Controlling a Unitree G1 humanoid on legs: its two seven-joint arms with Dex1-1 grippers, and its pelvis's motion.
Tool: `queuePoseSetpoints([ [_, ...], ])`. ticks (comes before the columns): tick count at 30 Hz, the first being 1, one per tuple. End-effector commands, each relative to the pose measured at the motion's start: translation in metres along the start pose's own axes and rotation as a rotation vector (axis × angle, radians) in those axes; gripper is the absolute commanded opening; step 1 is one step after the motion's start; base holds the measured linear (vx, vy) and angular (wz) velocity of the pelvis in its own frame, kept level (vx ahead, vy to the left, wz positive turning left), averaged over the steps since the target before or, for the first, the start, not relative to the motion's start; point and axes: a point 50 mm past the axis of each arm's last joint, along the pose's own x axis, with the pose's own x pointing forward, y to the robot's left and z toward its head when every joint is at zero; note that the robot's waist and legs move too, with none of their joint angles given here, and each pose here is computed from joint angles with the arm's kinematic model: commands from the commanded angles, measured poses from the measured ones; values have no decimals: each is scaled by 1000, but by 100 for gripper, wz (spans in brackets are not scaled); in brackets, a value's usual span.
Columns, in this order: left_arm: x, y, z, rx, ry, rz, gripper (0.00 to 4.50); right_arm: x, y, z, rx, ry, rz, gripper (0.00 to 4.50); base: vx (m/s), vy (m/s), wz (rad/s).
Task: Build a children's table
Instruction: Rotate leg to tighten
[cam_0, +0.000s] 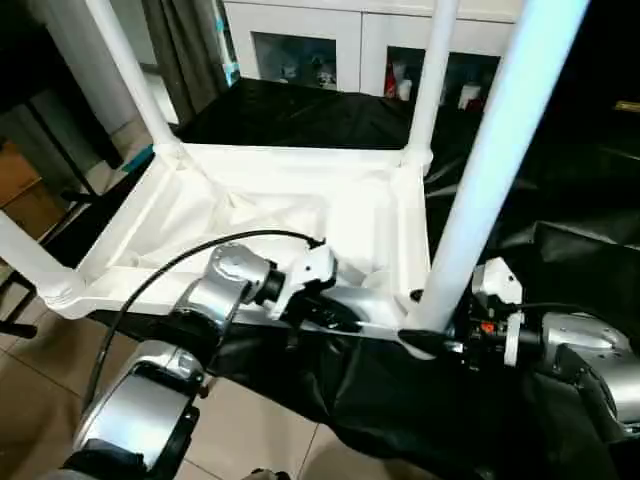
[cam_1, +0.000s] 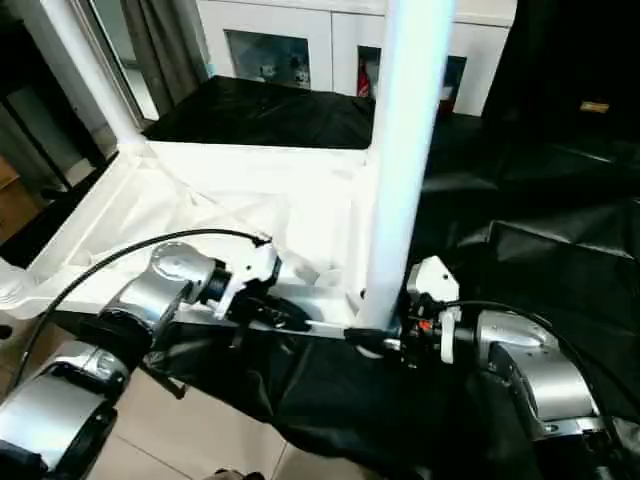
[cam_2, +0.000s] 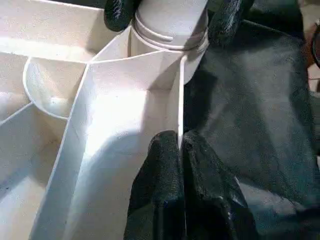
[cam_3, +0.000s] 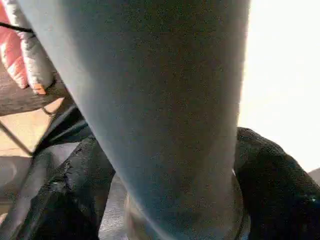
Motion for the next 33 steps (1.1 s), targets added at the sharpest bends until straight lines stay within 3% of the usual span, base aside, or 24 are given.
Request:
queuePoseSetpoints([
  [1,-4,-3,-3,-5,18,-22,0,1,5,-7,26,33,34,319,0,0,0],
  [8,-4,-5,-5,-8,16,-22,0,5,11,-10,48,25,59,265,0,0,0],
  [15,1,0,-2,-21,-13,58,0,10,16,-17,98,-4,10,258,0,0,0],
  [22,30,20,14,-66,-64,320,0,43,-9,-46,189,-32,-397,254,-7,1,0],
  [26,45,24,23,-89,-94,375,0,58,-10,-50,260,-49,-527,252,0,0,0],
  [29,61,24,35,-54,-117,367,0,77,-9,-44,307,-93,-622,252,0,0,0],
  [31,63,24,36,-38,-110,370,0,81,-8,-42,317,-122,-614,308,0,0,0],
  [33,63,24,36,-22,-98,372,0,83,-7,-40,326,-144,-595,322,0,0,0],
])
